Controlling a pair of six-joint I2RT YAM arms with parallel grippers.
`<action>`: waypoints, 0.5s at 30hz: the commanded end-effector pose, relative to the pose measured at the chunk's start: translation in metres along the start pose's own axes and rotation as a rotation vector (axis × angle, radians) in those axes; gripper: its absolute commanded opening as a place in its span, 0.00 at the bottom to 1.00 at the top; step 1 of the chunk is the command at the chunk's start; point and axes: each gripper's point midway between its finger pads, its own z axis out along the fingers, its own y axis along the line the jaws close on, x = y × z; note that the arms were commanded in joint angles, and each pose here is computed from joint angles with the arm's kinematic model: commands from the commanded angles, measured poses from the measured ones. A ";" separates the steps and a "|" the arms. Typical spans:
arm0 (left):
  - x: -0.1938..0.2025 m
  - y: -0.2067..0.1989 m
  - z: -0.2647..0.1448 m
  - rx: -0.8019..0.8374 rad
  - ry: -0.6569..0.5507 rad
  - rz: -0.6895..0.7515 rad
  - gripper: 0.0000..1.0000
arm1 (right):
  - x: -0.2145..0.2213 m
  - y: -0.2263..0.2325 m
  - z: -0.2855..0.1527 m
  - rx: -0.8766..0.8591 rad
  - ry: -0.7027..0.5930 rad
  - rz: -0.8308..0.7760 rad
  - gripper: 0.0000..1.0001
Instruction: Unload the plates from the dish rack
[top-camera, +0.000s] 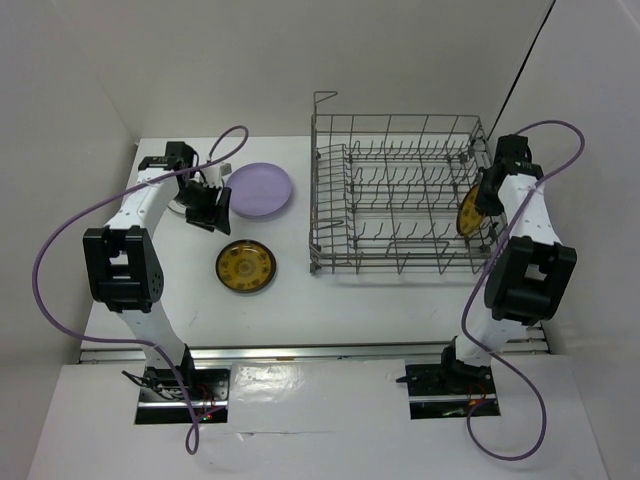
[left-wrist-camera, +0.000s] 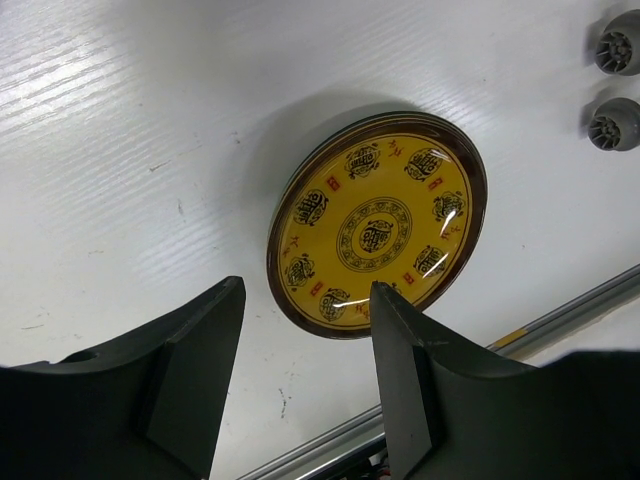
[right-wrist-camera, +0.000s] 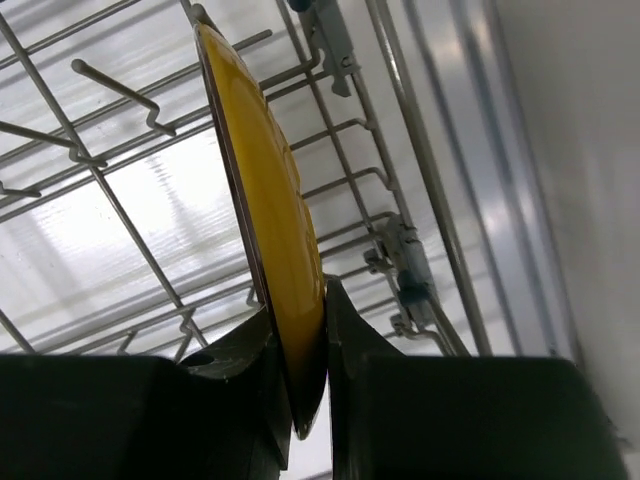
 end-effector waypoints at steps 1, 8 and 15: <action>-0.013 -0.011 -0.015 0.024 -0.047 0.010 0.66 | -0.075 0.013 -0.054 0.033 -0.262 0.003 0.00; -0.024 -0.017 -0.029 0.024 -0.093 0.030 0.80 | -0.145 0.068 -0.171 0.150 -0.562 -0.105 0.00; -0.061 -0.050 -0.073 0.115 -0.271 0.107 0.89 | -0.115 0.279 -0.275 -0.552 -0.766 -0.340 0.00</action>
